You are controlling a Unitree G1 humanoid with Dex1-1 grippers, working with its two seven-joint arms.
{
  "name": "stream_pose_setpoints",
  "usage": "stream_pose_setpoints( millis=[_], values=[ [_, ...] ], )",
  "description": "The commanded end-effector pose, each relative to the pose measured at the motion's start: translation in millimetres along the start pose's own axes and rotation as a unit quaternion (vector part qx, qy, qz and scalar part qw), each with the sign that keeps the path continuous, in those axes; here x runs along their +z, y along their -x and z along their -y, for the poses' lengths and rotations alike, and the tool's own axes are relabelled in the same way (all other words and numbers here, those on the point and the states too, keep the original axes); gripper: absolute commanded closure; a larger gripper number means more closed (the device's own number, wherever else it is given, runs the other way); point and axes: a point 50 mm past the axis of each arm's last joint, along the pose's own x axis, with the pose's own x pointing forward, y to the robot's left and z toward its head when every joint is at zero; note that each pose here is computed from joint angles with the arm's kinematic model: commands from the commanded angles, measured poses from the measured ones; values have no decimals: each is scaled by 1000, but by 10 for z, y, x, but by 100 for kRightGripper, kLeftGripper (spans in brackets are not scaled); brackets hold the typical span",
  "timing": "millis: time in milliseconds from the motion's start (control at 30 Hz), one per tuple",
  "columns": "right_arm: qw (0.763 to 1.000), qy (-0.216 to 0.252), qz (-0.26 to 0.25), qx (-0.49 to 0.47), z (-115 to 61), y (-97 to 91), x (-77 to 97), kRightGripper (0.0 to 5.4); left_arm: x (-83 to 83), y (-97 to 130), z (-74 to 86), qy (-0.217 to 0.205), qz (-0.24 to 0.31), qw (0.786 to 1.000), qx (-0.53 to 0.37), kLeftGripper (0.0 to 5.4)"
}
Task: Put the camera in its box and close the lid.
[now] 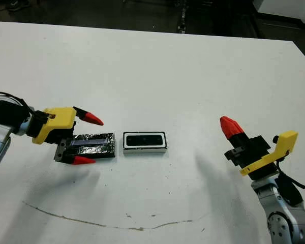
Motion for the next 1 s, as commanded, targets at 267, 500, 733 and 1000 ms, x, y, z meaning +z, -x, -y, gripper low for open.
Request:
stream_pose_setpoints(
  millis=[267, 500, 733, 1000],
  values=[
    [1000, 7, -14, -2, 13, 26, -11, 539, -131, -19, 13, 41, 26, 999, 20, 0],
    [1000, 4, -15, -1, 3, 27, -29, 539, -156, -24, 40, 95, 32, 995, 27, 0],
    [1000, 3, -17, 3, 11, 27, -30, 540, -146, 1, 68, 108, 3, 994, 20, 83],
    [1000, 4, -16, 4, 15, 28, -27, 540, -137, 26, 79, 117, 8, 993, 28, 200]
  ],
)
